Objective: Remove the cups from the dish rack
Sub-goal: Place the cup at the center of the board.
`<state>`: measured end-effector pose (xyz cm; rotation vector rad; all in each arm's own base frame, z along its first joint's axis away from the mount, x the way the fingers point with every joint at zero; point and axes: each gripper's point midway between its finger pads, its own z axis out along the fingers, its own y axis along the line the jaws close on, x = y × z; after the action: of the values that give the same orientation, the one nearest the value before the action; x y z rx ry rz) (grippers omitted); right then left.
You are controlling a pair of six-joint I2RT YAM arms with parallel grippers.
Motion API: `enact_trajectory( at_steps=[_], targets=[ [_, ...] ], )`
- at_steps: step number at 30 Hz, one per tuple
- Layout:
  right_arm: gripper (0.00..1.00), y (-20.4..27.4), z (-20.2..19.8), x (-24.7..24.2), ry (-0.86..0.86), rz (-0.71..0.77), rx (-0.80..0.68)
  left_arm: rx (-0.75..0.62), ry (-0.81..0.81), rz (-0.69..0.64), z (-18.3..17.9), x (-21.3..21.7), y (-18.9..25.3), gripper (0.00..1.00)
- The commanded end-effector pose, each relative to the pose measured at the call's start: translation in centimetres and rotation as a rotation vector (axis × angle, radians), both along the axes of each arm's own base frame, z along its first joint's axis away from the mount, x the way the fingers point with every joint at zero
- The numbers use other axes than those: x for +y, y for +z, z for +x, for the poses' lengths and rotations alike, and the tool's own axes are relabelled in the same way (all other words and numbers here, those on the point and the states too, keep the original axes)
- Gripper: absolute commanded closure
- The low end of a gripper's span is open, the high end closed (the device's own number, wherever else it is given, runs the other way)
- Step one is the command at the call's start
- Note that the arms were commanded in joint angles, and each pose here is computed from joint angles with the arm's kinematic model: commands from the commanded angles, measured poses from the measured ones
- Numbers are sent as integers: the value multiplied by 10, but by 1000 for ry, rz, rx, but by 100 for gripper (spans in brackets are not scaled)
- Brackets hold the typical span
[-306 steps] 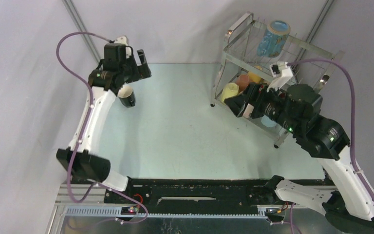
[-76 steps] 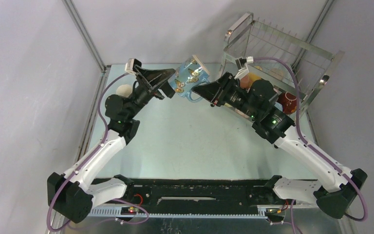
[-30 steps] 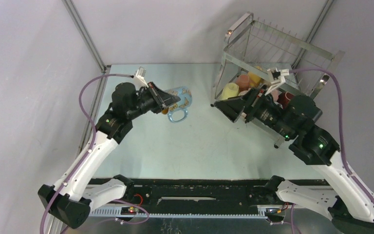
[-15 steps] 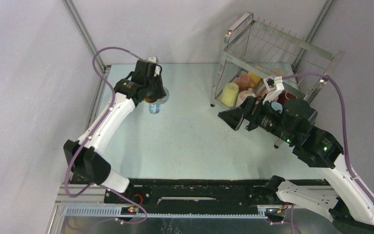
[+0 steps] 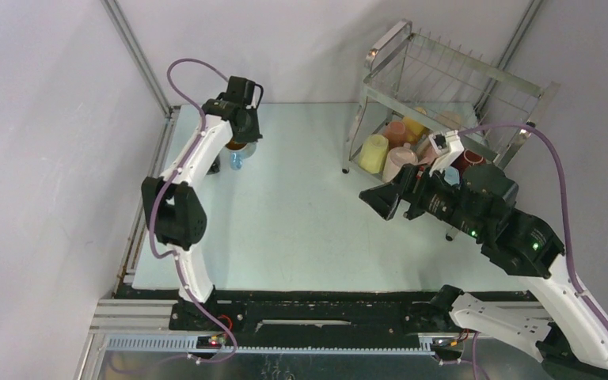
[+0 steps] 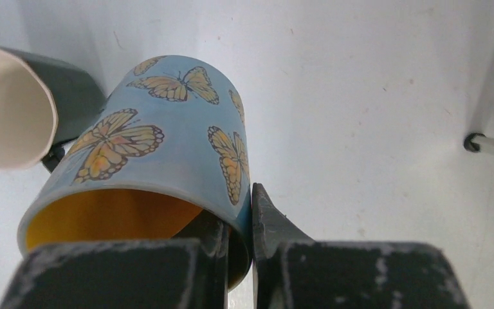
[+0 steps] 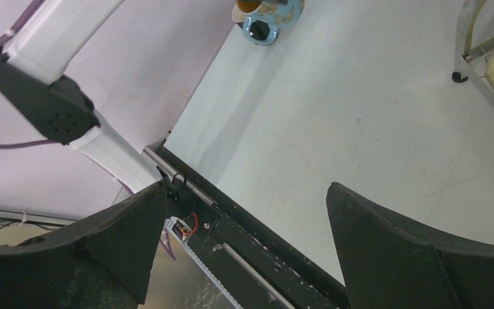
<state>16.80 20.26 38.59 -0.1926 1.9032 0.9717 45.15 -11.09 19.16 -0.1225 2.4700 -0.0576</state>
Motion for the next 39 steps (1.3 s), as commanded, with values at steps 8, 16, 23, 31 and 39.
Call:
enact_trajectory(
  at_steps=[8, 16, 23, 31, 39],
  targets=[
    [0, 11, -6, -13, -12, -1, -45, -84, 27, 84, 58, 20, 16, 100],
    [0, 7, -7, -14, -11, -16, -36, -15, 38, 97, 69, 30, -20, 100],
    [0, 1, -3, -19, -42, -44, -26, 32, 33, 82, 71, 31, -42, 100],
    [0, -2, -2, -19, -44, -57, -26, 61, 47, 74, 74, 39, -54, 94],
    [0, -4, 0, -17, -43, -62, -19, 65, 39, 65, 76, 41, -55, 69]
  ],
)
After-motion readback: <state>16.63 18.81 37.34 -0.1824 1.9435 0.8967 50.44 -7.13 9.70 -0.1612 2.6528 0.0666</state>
